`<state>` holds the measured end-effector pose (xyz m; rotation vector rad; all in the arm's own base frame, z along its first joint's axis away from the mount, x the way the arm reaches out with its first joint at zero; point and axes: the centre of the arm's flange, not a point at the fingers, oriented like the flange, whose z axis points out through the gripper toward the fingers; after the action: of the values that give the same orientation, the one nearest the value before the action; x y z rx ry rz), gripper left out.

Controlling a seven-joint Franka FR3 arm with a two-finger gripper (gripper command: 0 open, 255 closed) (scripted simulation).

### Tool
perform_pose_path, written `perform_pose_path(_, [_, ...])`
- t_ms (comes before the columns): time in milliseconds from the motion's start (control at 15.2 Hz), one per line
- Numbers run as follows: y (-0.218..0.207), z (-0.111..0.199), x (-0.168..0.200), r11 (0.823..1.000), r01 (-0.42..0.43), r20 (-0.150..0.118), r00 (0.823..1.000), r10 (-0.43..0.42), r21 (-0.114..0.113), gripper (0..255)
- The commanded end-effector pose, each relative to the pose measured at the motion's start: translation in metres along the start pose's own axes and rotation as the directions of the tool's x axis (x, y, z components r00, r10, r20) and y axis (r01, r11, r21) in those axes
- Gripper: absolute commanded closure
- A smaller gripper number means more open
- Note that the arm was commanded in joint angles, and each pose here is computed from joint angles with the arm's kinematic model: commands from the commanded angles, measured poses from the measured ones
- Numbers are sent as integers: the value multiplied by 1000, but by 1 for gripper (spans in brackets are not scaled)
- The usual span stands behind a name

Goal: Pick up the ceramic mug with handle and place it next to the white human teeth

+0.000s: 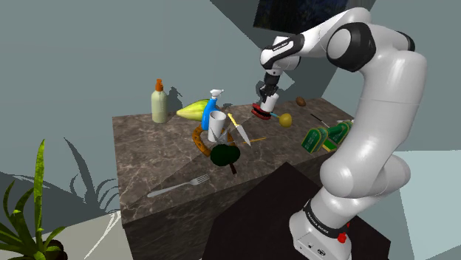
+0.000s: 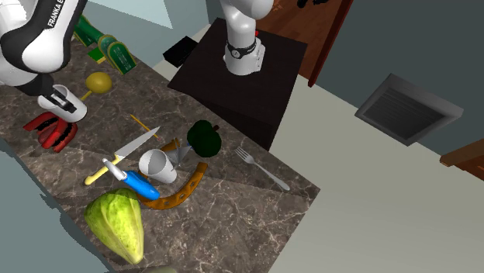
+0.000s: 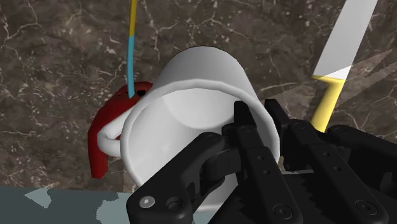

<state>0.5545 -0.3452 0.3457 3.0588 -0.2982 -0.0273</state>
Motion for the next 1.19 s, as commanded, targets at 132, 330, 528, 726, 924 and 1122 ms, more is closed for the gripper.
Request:
perform_pose_path(132, [-2,21,0,1000,0,-1,1000,0,0,255])
perform_pose_path(330, [-3,37,0,1000,0,-1,1000,0,0,255])
perform_pose_path(528, [-4,53,0,1000,0,-1,1000,0,0,255])
perform_pose_path(726, [-5,68,0,1000,0,-1,1000,0,0,255])
perform_pose_path(924, [-6,84,1,1000,0,-1,1000,0,0,255])
perform_pose_path(1122, [-7,100,1,1000,0,-1,1000,0,0,255])
